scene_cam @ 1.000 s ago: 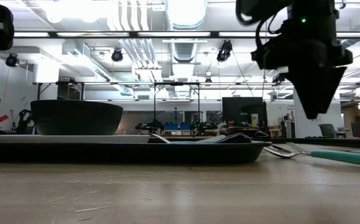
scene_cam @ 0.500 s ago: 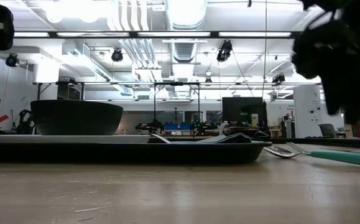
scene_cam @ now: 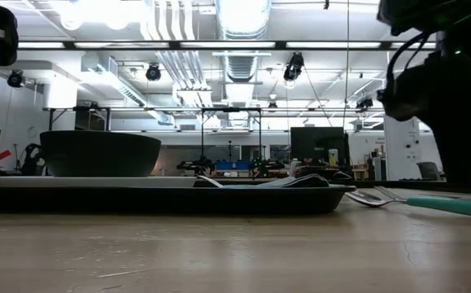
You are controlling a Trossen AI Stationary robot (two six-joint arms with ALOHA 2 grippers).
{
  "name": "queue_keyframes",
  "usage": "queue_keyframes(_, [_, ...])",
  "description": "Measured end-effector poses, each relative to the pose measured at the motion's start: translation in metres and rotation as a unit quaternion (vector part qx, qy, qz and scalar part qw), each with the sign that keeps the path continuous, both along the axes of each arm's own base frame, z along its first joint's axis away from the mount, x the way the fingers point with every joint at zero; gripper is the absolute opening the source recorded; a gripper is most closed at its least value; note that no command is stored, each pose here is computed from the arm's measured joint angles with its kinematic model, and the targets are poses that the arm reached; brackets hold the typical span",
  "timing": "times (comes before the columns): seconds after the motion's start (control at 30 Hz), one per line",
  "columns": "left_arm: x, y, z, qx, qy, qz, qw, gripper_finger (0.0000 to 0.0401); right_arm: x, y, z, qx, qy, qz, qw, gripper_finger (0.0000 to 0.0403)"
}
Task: Set up tray
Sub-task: Put the blue fork on top of the gray napkin
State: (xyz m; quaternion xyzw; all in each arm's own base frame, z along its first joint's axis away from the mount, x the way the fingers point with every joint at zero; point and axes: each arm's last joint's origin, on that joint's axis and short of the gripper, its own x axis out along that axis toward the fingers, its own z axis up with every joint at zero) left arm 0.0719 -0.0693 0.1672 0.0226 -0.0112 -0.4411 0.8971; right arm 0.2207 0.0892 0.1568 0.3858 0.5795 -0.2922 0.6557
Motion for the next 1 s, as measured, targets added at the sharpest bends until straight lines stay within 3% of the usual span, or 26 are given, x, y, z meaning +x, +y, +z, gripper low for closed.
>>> queue_keyframes(0.2, [0.0, 0.0, 0.0, 0.0, 0.0, 0.0, 1.0, 0.0085, 0.005, 0.002, -0.005, -0.032, 0.07, 0.01, 0.997, 0.0194])
queue_keyframes(0.67, [0.0, 0.0, 0.0, 0.0, 0.0, 0.0, 1.0, 0.0085, -0.001, -0.001, -0.009, -0.042, 0.075, 0.003, 0.996, 0.0194])
queue_keyframes(1.0, [0.0, 0.0, 0.0, 0.0, 0.0, 0.0, 1.0, 0.0085, -0.007, -0.002, -0.024, -0.014, 0.064, -0.002, 0.998, 0.0194])
